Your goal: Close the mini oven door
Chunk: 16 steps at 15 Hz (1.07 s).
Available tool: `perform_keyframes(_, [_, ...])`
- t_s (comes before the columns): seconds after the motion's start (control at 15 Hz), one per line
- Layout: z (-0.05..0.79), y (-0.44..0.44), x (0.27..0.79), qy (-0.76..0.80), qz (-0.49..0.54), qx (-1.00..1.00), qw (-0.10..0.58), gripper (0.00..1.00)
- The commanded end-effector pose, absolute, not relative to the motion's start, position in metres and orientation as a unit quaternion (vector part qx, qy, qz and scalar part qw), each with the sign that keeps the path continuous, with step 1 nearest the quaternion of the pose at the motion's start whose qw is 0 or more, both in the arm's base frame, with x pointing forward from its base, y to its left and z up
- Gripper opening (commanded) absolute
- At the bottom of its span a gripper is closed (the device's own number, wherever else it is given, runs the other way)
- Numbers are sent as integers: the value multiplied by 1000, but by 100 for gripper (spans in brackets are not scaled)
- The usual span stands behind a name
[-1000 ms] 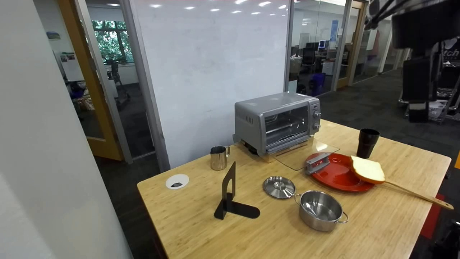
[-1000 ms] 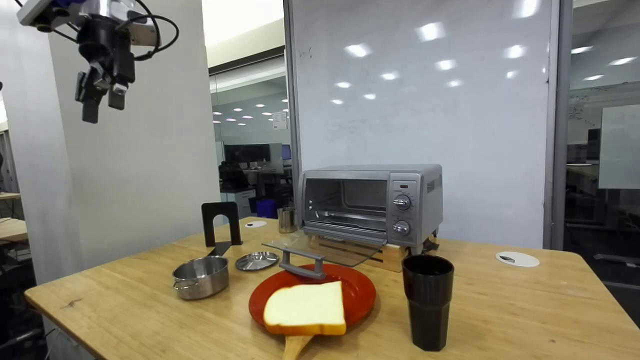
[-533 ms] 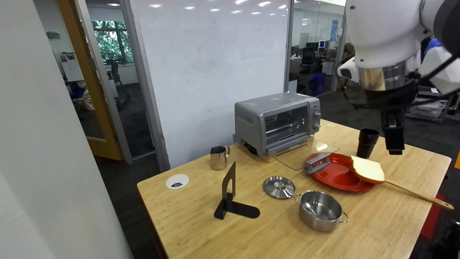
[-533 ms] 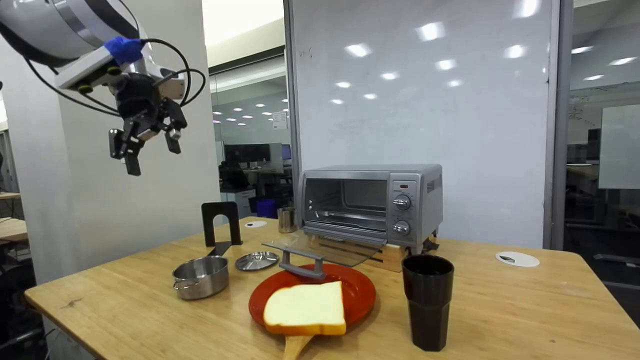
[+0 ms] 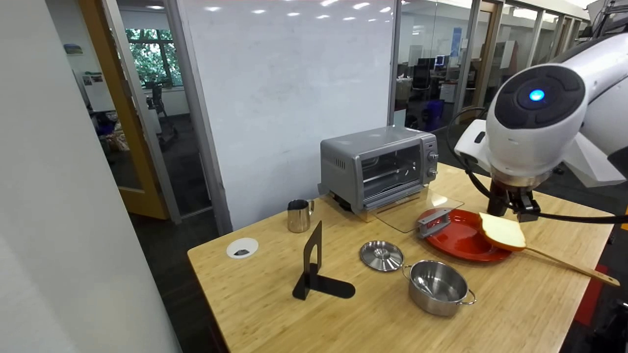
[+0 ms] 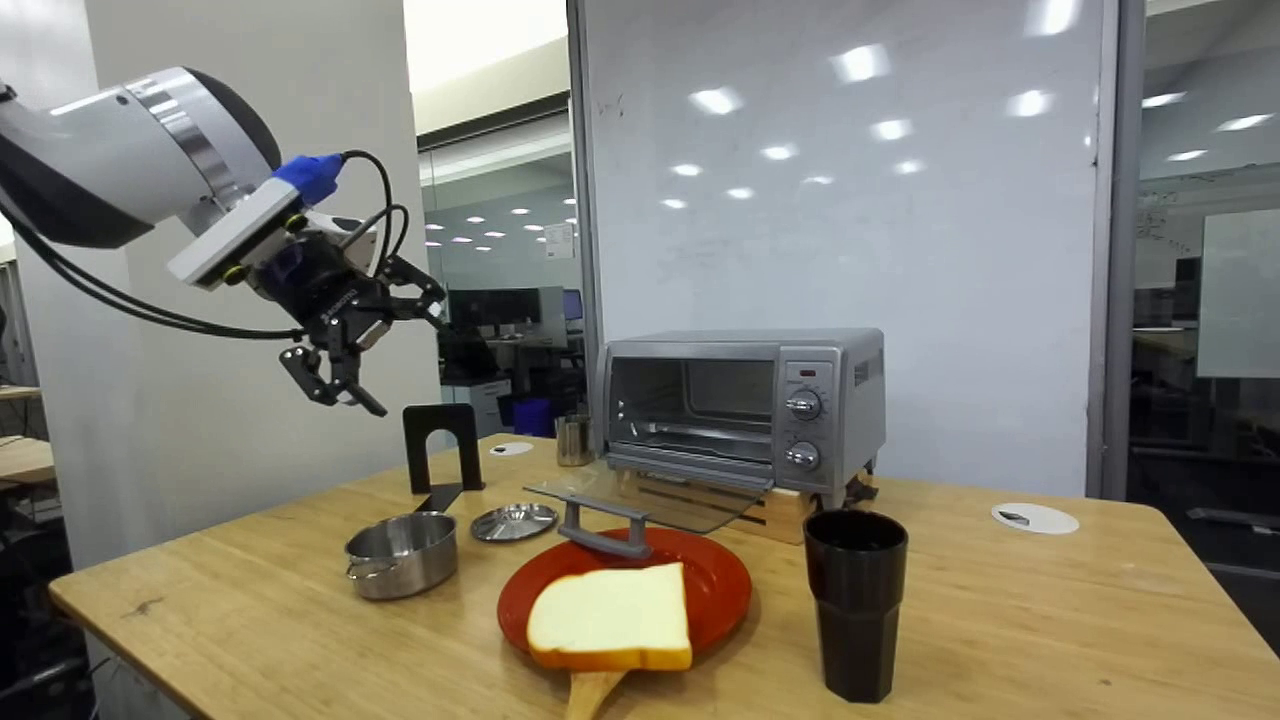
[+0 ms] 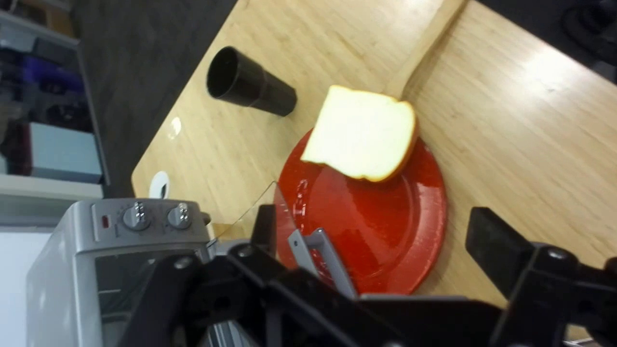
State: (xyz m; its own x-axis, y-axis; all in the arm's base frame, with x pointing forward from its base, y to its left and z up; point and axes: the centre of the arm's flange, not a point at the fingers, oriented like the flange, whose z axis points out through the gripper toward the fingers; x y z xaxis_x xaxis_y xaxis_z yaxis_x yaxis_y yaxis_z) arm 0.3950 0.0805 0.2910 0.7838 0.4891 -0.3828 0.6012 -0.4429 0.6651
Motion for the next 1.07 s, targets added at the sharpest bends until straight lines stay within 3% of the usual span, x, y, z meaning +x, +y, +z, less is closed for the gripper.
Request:
perform_keyframes(0.0, [261,62,404,365,-11,798,478,100])
perform_keyframes(0.33, [250,59,411,392,107,724,558,100])
perform_keyframes(1.0, [261,66,410,381,104,733,553,100])
